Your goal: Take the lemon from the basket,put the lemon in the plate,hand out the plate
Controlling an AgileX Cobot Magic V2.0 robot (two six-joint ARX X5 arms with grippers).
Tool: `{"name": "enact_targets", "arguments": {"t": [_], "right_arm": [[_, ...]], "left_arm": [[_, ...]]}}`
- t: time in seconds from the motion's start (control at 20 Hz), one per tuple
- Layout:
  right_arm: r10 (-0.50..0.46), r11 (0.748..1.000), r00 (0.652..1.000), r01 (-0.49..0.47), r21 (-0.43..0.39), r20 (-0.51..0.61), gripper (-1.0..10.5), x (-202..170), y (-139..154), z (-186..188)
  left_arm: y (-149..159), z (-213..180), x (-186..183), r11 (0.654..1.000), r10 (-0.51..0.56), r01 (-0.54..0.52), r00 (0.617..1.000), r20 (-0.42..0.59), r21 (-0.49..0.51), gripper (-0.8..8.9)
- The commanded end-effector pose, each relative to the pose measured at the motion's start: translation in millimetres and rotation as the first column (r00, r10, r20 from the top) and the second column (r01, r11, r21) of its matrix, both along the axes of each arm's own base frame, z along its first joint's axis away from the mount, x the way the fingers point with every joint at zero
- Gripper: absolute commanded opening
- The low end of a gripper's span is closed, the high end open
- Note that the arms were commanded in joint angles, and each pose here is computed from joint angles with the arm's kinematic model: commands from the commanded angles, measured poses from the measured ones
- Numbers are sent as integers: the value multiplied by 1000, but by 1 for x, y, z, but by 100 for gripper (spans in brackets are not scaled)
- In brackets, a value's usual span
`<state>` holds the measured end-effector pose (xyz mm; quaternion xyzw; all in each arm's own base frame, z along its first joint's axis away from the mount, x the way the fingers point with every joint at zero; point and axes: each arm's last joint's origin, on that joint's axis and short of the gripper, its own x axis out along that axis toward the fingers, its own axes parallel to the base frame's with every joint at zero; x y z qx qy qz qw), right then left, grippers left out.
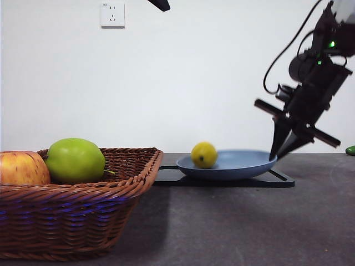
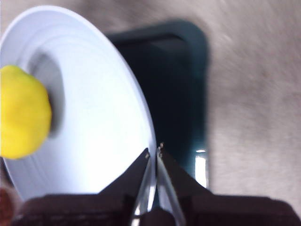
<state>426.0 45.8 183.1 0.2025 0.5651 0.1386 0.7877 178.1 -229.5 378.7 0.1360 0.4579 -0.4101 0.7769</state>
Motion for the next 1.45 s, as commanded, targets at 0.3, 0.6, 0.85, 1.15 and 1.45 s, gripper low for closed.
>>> {"name": "enact_targets", "arguments": {"t": [0.3,0.6,0.85,1.15,1.45], "right_arm": [[-9,1000,1000,9,5,-12,163,8,-3,-9],[8,999,1000,-8,54,-11,247,-5,-10,19],[92,994,995,-94,53,37,174,-48,-8,89],[262,963,956,-249,-107,135,4,-129,14,168],[271,908,893,-113,-404,360,4,-219,37,213]], "left_arm": [[-7,5,2,1000,-4,6,999,53,-24,362],[-2,5,10,998,20,-30,985,173,56,360],[14,8,33,995,43,-66,964,263,79,125],[46,9,62,980,155,-182,950,272,75,6],[93,29,53,974,225,-214,939,259,-67,6]]}}
